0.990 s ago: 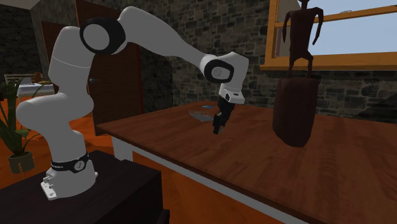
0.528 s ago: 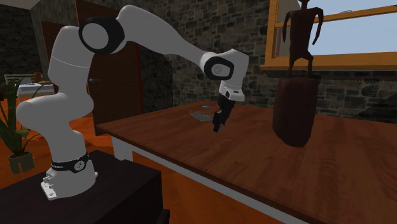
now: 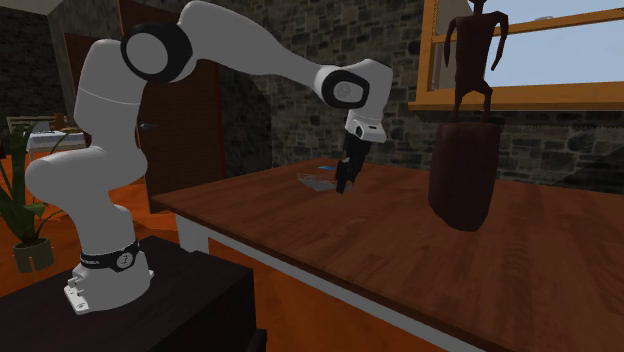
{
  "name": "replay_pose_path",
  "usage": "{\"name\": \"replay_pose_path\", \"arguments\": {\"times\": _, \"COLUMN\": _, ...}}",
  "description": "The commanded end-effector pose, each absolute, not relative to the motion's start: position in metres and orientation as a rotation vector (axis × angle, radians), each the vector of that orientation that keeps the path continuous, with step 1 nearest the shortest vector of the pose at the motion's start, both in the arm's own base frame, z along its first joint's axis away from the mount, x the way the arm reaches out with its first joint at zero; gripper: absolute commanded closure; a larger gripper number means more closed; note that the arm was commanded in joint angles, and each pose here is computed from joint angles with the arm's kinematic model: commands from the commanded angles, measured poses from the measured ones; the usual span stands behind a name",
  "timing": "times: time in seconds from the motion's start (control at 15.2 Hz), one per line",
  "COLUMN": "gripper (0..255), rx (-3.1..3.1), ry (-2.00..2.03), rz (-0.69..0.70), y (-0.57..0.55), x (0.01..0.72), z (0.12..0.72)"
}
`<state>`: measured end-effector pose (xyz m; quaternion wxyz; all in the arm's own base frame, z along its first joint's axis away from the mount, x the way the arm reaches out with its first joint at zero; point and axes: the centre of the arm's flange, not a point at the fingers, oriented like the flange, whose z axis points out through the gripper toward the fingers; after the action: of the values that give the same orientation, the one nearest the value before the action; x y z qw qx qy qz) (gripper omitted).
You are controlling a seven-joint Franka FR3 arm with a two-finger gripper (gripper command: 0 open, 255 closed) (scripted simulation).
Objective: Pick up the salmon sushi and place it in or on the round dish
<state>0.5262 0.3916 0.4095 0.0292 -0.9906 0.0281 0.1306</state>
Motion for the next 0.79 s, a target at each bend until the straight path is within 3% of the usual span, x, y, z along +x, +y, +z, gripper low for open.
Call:
{"name": "replay_pose_path", "arguments": {"times": 0.0, "gripper": 255, "rx": -3.056, "ry": 0.086, "rz": 0.403, "y": 0.39, "x": 0.525, "z": 0.421}}
{"name": "replay_pose_path", "arguments": {"times": 0.73, "gripper": 255, "rx": -3.056, "ry": 0.086, "rz": 0.403, "y": 0.39, "x": 0.525, "z": 0.477}}
